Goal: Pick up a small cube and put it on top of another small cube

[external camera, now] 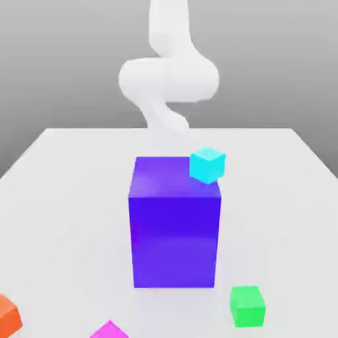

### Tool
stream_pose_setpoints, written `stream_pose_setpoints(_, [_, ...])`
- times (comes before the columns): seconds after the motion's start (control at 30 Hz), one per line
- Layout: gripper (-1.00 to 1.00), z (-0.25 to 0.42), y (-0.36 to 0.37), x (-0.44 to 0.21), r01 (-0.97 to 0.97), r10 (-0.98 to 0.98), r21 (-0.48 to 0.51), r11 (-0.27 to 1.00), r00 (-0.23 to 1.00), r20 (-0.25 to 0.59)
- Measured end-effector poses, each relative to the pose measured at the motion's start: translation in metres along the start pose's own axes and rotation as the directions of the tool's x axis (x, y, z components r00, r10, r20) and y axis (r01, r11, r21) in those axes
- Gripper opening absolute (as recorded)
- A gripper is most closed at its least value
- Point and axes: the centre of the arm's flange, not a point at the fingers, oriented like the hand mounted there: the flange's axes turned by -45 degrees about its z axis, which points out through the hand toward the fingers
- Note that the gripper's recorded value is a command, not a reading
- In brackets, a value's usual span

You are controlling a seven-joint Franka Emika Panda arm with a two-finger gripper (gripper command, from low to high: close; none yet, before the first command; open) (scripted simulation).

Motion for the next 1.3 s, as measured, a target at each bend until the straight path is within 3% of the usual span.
stream_pose_setpoints(0.27, [0.0,0.146,0.028,-0.011,0.139,-0.169,0.168,0.976,0.969,0.182])
stream_pose_setpoints(0.57, [0.0,0.293,0.048,-0.068,0.265,-0.361,0.306,0.914,0.875,0.323])
stream_pose_setpoints(1.03, [0.0,0.443,0.095,-0.202,0.484,-0.651,0.435,0.759,0.593,0.474])
stream_pose_setpoints(1.2, [0.0,0.49,0.106,-0.25,0.524,-0.691,0.451,0.723,0.53,0.491])
stream_pose_setpoints(1.23, [-1.0,0.499,0.106,-0.259,0.523,-0.691,0.452,0.722,0.53,0.492])
stream_pose_setpoints(1.3, [-1.0,0.499,0.106,-0.259,0.523,-0.691,0.452,0.722,0.53,0.492])
